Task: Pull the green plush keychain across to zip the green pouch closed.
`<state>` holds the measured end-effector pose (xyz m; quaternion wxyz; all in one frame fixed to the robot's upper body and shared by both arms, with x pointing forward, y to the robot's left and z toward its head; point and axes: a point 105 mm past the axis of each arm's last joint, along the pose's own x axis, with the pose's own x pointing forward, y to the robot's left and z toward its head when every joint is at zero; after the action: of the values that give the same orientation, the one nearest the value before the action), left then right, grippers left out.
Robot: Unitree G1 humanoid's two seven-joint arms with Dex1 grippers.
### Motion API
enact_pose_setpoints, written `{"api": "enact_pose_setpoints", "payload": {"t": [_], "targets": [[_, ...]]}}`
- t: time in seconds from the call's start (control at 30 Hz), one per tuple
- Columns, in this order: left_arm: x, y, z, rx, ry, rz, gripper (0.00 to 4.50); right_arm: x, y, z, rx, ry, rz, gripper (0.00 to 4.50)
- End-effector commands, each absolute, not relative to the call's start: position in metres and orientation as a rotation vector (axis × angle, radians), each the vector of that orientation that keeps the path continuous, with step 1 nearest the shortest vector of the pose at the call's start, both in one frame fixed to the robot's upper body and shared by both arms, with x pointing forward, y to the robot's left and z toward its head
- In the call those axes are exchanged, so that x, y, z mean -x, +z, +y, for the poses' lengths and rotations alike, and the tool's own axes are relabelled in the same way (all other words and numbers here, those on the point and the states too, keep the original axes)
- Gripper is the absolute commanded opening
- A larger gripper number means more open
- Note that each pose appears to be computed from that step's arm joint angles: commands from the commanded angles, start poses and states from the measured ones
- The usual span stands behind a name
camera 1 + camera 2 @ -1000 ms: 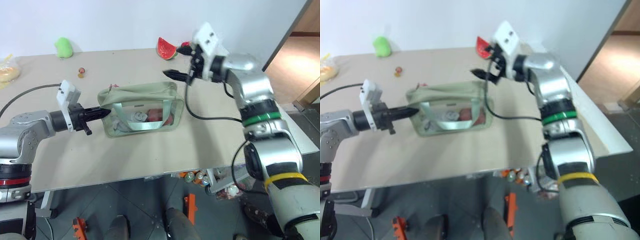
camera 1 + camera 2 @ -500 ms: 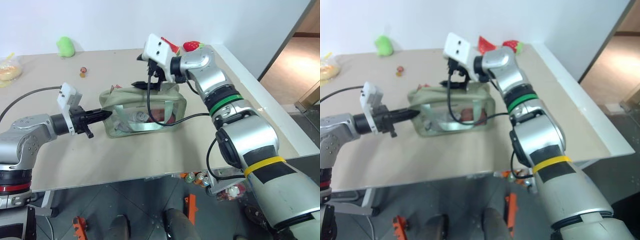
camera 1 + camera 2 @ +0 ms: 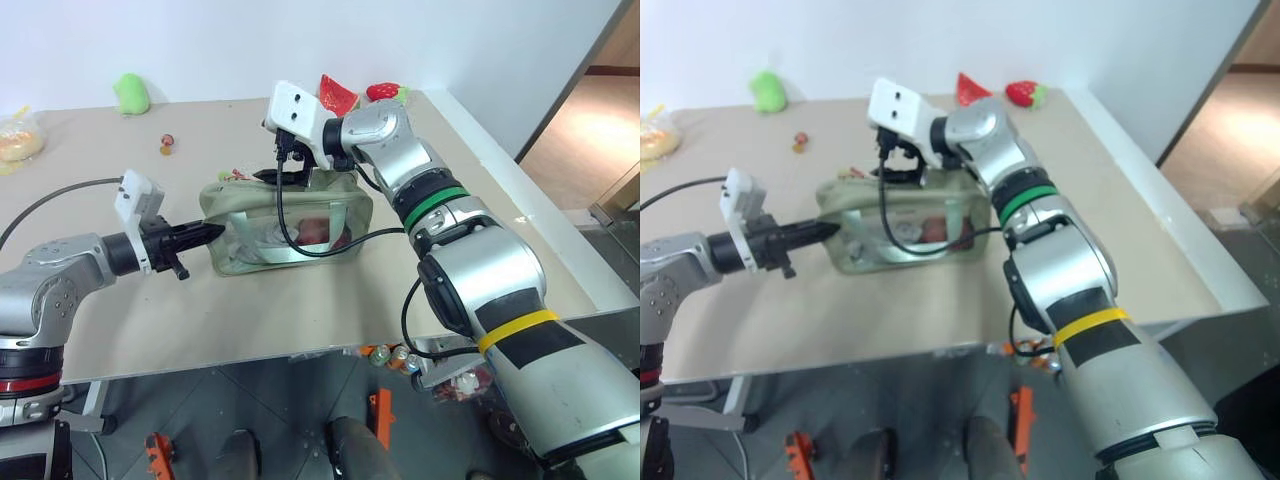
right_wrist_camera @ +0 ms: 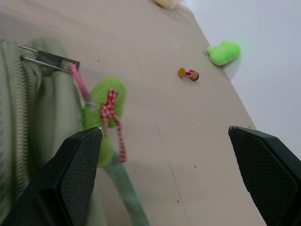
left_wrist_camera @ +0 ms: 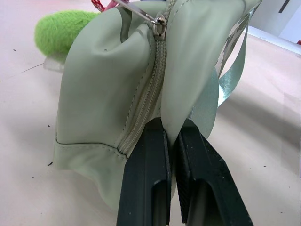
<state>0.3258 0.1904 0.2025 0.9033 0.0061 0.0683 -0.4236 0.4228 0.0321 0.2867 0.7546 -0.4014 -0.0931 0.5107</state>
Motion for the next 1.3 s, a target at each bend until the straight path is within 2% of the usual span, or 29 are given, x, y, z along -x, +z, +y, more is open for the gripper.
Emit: {"api": "enact_pose_setpoints", "payload": {"t": [0.03, 0.43, 0.83, 1.13, 1.23, 1.3], "targets": [[-0.324, 0.196, 0.188, -0.002, -0.879, 0.166, 0.0, -0.421, 0.288, 0.037, 0.898, 1.112, -0.214, 4.47], [-0.323, 0.195, 0.188, 0.003, -0.868, 0.164, 0.0, -0.409, 0.243, 0.054, 0.955, 1.249, -0.13, 4.47], [-0.323, 0.193, 0.19, 0.003, -0.859, 0.166, 0.0, -0.396, 0.219, 0.066, 0.951, 1.363, -0.068, 4.47], [-0.323, 0.192, 0.189, 0.004, -0.856, 0.168, 0.0, -0.397, 0.218, 0.077, 0.917, 1.324, -0.059, 4.47], [-0.322, 0.191, 0.189, 0.005, -0.853, 0.168, 0.0, -0.399, 0.223, 0.078, 0.896, 1.302, -0.069, 3.67], [-0.322, 0.191, 0.189, 0.007, -0.85, 0.169, 0.0, -0.399, 0.226, 0.078, 0.886, 1.298, -0.074, 2.96]]}}
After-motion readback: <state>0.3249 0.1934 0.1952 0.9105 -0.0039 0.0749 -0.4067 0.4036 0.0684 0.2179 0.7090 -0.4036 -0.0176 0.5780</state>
